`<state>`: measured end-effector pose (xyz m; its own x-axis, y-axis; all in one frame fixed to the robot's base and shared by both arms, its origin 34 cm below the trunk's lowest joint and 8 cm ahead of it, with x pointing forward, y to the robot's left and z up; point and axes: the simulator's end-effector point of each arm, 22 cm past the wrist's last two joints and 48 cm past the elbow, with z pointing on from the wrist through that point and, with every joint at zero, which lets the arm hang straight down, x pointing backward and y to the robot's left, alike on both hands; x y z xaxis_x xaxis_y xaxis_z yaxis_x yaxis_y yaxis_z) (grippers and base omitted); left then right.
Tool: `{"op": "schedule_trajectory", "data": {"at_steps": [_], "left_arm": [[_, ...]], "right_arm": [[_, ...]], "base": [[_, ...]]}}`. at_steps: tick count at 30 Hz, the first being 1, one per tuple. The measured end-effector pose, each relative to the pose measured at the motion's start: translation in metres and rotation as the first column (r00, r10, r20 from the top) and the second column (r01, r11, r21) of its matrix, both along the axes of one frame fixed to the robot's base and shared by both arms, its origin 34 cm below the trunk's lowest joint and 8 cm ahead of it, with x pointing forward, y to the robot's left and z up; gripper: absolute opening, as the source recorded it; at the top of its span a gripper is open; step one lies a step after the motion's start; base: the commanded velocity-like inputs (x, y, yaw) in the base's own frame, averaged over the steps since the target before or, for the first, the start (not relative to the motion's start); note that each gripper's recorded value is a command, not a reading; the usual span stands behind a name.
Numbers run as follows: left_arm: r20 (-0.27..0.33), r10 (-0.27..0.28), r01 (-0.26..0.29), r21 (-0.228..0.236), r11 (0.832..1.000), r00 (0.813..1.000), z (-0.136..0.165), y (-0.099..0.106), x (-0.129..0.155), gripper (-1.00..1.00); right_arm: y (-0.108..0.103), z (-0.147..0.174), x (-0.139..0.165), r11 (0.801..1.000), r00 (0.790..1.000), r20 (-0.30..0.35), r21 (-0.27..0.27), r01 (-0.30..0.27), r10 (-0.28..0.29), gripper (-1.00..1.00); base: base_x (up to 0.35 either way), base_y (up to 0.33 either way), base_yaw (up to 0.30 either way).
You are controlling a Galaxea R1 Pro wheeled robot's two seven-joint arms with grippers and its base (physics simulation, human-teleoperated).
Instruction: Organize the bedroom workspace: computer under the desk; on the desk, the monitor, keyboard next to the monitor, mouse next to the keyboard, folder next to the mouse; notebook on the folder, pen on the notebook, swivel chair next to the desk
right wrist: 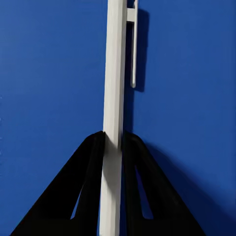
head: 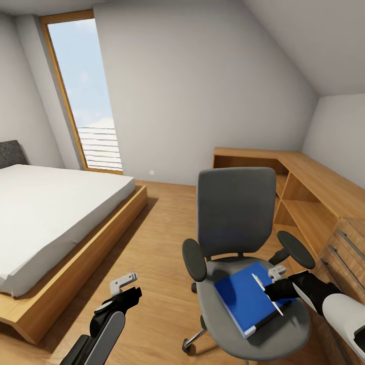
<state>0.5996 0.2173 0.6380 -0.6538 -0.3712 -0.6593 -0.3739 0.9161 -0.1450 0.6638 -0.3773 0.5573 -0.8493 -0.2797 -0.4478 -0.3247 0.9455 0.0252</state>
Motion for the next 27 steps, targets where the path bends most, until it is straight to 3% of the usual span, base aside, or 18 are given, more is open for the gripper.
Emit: {"op": "schedule_trajectory", "data": {"at_steps": [10, 27], "left_arm": [[0.001, 0.0, 0.0, -0.001, 1.0, 1.0, 0.0, 0.0, 0.0, 1.0], [-0.018, 0.001, -0.001, 0.007, 1.0, 1.0, 0.025, 0.002, 0.001, 1.0]], "right_arm": [[0.0, 0.0, 0.0, 1.0, 1.0, 0.0, -0.001, 0.002, -0.002, -1.0], [0.001, 0.036, 0.009, 1.0, 1.0, 0.018, 0.0, -0.004, 0.004, -1.0]], "base": [[0.0, 0.0, 0.0], [0.0, 0.0, 0.0]]}}
